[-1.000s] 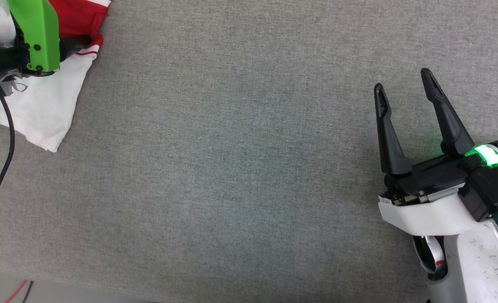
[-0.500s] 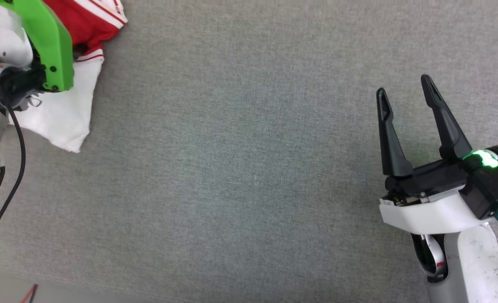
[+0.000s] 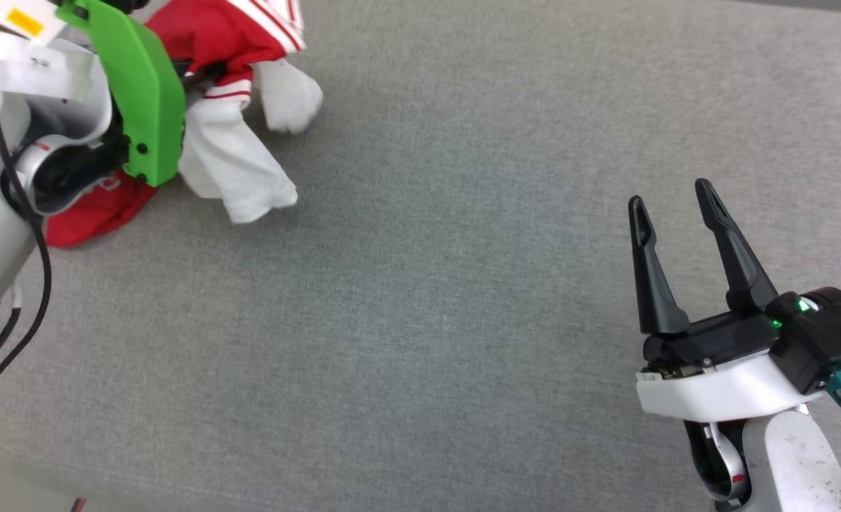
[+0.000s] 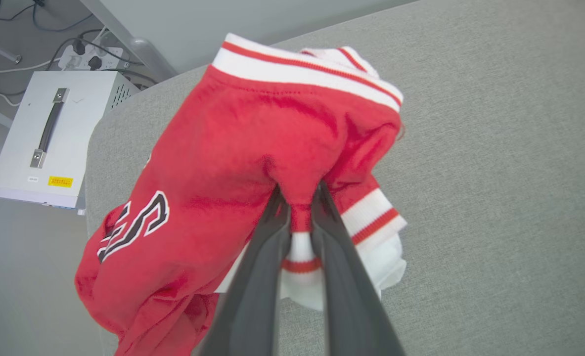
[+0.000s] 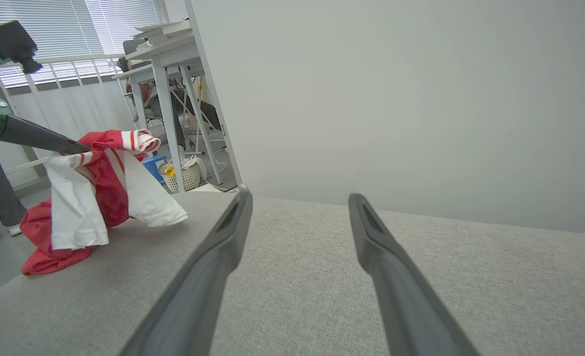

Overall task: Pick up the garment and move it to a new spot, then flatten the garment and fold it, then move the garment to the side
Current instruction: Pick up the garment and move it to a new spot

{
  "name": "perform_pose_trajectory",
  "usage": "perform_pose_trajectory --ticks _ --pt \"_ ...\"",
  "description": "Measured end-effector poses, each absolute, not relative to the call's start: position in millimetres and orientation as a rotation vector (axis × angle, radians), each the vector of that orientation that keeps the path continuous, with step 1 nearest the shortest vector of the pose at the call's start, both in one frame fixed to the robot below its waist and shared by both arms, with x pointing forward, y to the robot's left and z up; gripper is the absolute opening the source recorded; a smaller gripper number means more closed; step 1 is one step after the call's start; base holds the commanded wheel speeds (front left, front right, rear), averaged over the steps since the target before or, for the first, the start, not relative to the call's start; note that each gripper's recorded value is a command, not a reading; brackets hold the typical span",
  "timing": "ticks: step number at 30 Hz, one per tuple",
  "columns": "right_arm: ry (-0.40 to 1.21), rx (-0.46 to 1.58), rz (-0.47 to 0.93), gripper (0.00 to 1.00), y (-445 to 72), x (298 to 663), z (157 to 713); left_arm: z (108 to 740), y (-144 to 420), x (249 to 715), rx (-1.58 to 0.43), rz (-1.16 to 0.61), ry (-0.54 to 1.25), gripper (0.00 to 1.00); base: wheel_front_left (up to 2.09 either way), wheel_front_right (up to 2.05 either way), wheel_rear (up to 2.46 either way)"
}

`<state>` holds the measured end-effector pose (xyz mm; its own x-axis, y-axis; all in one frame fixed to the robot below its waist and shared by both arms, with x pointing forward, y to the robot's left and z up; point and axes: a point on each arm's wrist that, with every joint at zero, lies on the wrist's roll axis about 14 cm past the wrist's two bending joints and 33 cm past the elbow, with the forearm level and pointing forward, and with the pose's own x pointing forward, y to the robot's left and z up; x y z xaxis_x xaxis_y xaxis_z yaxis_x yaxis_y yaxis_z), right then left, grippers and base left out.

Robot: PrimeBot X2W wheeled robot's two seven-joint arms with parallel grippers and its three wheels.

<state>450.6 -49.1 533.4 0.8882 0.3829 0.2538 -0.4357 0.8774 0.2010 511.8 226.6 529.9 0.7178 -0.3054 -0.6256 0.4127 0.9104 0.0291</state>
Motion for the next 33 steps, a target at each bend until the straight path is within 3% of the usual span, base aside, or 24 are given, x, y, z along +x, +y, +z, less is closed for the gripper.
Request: perform_pose_trajectory --ticks 5,14,24,28,33 --pt "-0.249 0.257 0.400 1.00 -62 443 551 553 186 511 0.217 -0.512 0.585 0.00 0.00 0.00 0.00" --pt "-0.276 0.243 0.265 1.00 -112 432 563 569 48 508 0.265 -0.864 0.454 0.00 0.00 0.00 0.00" --pt "-0.307 0.202 0.046 1.00 -190 413 572 566 -85 453 0.282 -1.264 0.361 0.00 0.00 0.00 0.00" --pt "-0.306 0.192 -0.010 1.00 -209 408 571 550 -99 433 0.307 -1.332 0.379 0.00 0.00 0.00 0.00" --pt "-0.293 0.196 -0.008 1.00 -208 412 566 474 -80 388 0.333 -1.347 0.594 0.00 0.00 0.00 0.00"
